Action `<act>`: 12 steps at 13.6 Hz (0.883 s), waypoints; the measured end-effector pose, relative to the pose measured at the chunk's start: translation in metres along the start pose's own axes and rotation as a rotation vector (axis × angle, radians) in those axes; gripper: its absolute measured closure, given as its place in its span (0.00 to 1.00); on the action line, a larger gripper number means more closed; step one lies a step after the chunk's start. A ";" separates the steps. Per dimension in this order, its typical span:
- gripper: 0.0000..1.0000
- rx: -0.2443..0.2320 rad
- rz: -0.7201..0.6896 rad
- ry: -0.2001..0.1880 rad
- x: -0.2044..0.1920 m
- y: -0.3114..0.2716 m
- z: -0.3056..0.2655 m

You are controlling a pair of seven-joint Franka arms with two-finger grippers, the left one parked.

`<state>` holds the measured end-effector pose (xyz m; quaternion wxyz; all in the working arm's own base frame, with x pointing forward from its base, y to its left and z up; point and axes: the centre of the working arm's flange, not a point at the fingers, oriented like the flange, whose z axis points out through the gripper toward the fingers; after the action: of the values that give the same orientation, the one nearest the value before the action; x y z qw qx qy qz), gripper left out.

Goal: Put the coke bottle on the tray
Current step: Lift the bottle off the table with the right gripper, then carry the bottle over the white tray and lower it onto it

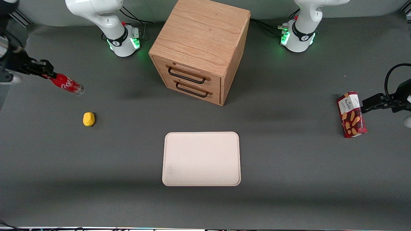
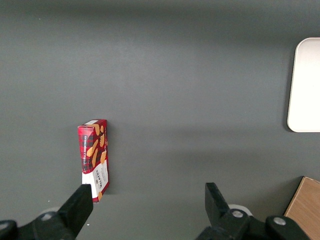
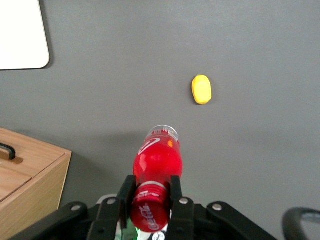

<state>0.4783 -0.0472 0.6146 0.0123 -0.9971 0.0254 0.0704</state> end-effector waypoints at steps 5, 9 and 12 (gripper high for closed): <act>0.68 -0.028 -0.013 -0.012 0.039 -0.012 -0.026; 0.68 -0.018 -0.077 0.000 0.100 -0.064 -0.018; 0.68 -0.051 -0.106 0.011 0.141 -0.125 0.000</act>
<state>0.6247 0.0710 0.5976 -0.0096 -0.9974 -0.0292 0.0648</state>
